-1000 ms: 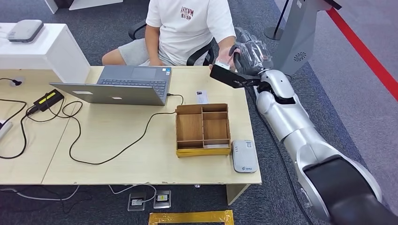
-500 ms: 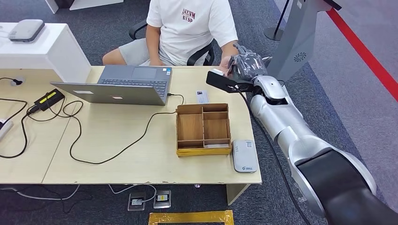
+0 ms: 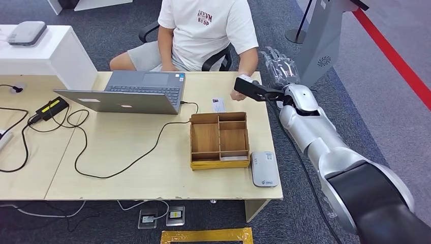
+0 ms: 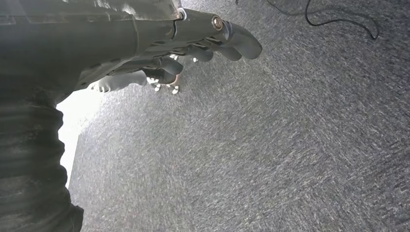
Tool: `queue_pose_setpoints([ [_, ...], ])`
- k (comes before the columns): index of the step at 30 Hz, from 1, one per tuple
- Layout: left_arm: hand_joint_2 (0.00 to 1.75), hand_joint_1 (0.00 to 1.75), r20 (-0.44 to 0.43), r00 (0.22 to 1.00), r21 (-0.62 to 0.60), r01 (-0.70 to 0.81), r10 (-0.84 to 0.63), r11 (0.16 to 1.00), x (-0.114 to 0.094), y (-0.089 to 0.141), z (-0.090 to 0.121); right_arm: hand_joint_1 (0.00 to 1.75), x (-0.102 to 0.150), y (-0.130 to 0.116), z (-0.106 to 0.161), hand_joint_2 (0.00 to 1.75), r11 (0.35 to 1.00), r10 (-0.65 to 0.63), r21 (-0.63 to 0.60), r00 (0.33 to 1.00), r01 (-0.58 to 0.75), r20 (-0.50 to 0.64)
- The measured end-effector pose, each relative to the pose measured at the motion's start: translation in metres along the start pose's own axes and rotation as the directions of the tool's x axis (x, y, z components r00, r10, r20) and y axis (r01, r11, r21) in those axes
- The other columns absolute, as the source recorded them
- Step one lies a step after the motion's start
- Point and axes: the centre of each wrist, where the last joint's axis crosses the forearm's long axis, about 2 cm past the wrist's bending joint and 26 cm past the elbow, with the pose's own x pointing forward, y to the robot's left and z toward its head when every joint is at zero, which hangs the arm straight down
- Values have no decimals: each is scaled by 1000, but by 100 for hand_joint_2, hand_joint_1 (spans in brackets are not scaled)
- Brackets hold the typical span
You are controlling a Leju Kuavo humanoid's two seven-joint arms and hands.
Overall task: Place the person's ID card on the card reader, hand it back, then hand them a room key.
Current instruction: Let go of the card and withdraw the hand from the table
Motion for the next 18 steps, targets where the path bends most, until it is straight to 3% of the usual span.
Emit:
queue_pose_setpoints([
  [11, 175, 0, 3, 1000, 0, 2, -2, 1000, 1, -1, 0, 0, -2, -2, 0, 0, 998, 12, -62, 1000, -10, 19],
  [18, 175, 0, 0, 1000, 12, -12, 12, 1000, 1, -1, 0, 0, -9, -21, -6, 0, 970, 39, -240, 998, -26, 51],
])
